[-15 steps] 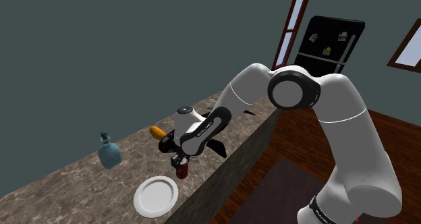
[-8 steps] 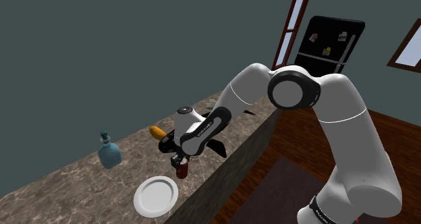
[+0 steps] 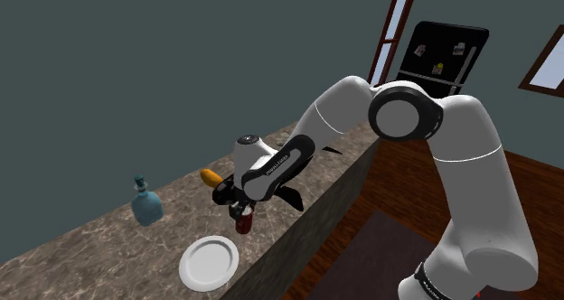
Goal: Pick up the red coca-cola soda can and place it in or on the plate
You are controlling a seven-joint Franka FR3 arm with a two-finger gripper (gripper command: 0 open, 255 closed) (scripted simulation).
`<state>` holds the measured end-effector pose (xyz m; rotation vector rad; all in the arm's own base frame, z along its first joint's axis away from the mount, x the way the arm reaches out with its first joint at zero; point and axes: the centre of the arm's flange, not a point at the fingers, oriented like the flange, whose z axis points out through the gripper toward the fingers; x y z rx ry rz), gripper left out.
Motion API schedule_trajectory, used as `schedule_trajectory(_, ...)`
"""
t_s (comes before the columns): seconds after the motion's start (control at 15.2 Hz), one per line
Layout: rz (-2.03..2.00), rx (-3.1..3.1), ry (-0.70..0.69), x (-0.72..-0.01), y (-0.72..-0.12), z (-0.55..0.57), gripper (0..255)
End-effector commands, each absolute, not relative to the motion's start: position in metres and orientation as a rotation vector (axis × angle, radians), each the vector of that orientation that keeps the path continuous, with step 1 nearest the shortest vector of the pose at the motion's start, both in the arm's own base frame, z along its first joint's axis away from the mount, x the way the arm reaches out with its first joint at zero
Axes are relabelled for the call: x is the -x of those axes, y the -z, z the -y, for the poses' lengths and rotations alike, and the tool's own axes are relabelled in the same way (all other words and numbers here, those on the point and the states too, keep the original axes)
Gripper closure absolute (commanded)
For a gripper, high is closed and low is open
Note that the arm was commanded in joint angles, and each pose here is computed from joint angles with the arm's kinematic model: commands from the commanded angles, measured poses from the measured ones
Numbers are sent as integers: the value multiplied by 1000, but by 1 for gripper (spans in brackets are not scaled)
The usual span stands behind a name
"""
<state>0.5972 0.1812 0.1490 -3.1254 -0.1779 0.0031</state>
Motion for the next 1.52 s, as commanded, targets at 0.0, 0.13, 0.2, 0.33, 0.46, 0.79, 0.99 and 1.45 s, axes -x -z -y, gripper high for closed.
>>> schedule_trajectory(0.0, 178, 3125, -3, -599, -159, -181, 255)
schedule_trajectory(0.13, 178, 3125, -3, -599, -170, -181, 255)
schedule_trajectory(0.2, 178, 3125, -3, -599, -175, -181, 255)
schedule_trajectory(0.33, 178, 3125, -3, -599, -186, -181, 255)
schedule_trajectory(0.46, 178, 3125, -3, -599, -196, -181, 255)
schedule_trajectory(0.79, 178, 3125, -3, -596, -213, -220, 255)
schedule_trajectory(0.99, 178, 3125, -3, -593, -221, -259, 255)
schedule_trajectory(1.45, 178, 3125, -3, -586, -239, -344, 255)
